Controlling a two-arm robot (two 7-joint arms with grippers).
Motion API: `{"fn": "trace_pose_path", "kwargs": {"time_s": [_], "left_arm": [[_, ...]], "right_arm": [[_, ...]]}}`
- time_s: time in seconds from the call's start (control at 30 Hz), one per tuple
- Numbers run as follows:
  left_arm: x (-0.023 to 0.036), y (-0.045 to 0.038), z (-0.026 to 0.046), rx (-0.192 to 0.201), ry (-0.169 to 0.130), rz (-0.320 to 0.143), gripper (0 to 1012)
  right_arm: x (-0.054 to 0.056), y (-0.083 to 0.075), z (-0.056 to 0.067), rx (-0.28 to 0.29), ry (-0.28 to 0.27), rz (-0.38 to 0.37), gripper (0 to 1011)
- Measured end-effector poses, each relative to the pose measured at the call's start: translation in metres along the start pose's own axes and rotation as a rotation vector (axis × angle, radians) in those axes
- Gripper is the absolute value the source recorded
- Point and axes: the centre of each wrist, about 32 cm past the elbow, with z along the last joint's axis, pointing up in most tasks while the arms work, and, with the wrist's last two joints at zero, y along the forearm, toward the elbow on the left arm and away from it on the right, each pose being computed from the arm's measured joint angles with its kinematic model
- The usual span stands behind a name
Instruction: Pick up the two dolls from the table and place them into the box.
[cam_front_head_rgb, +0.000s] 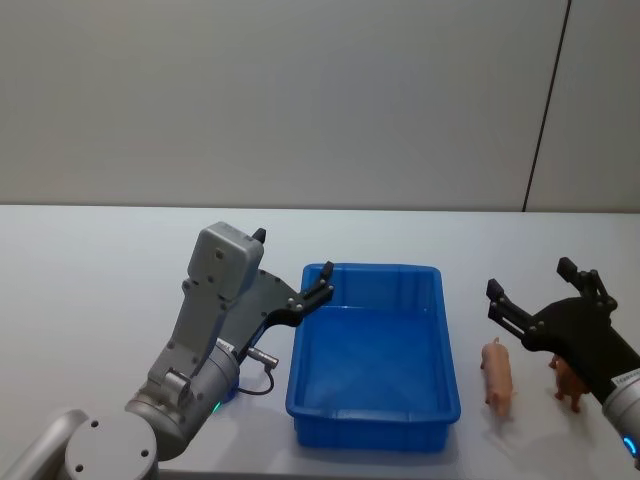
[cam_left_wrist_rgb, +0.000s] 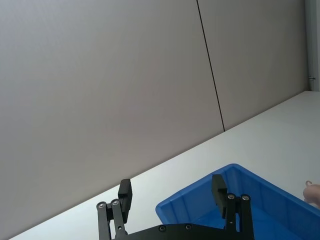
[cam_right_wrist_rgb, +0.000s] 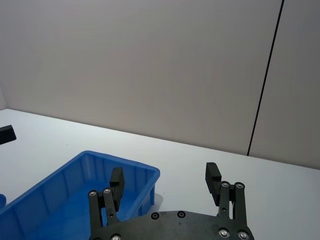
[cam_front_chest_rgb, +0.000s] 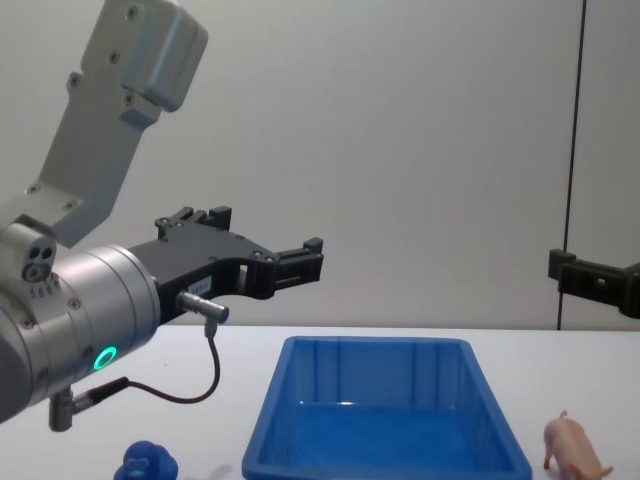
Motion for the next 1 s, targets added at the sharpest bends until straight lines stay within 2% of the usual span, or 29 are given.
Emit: {"fn": "trace_pose_path", "kwargs": {"time_s": [0.13, 0.5, 0.73, 1.0], "left_arm": [[0.0000, 0.0000, 0.0000, 0.000, 0.000, 0.000, 1002], [0.0000, 0.0000, 0.0000, 0.000, 0.000, 0.000, 1002], [0.0000, 0.0000, 0.0000, 0.000, 0.000, 0.000, 1002], [0.0000, 0.0000, 0.0000, 0.000, 0.000, 0.000, 1002]], "right_arm": [[0.003, 0.002, 0.000, -0.007, -0.002, -0.003, 1001], [0.020, 0.006, -0.002, -0.063, -0.001, -0.027, 1001], [0.032, 0.002, -0.006, -0.121, -0.010, -0.045, 1001], [0.039, -0.003, -0.012, -0.188, -0.021, -0.061, 1001]]}}
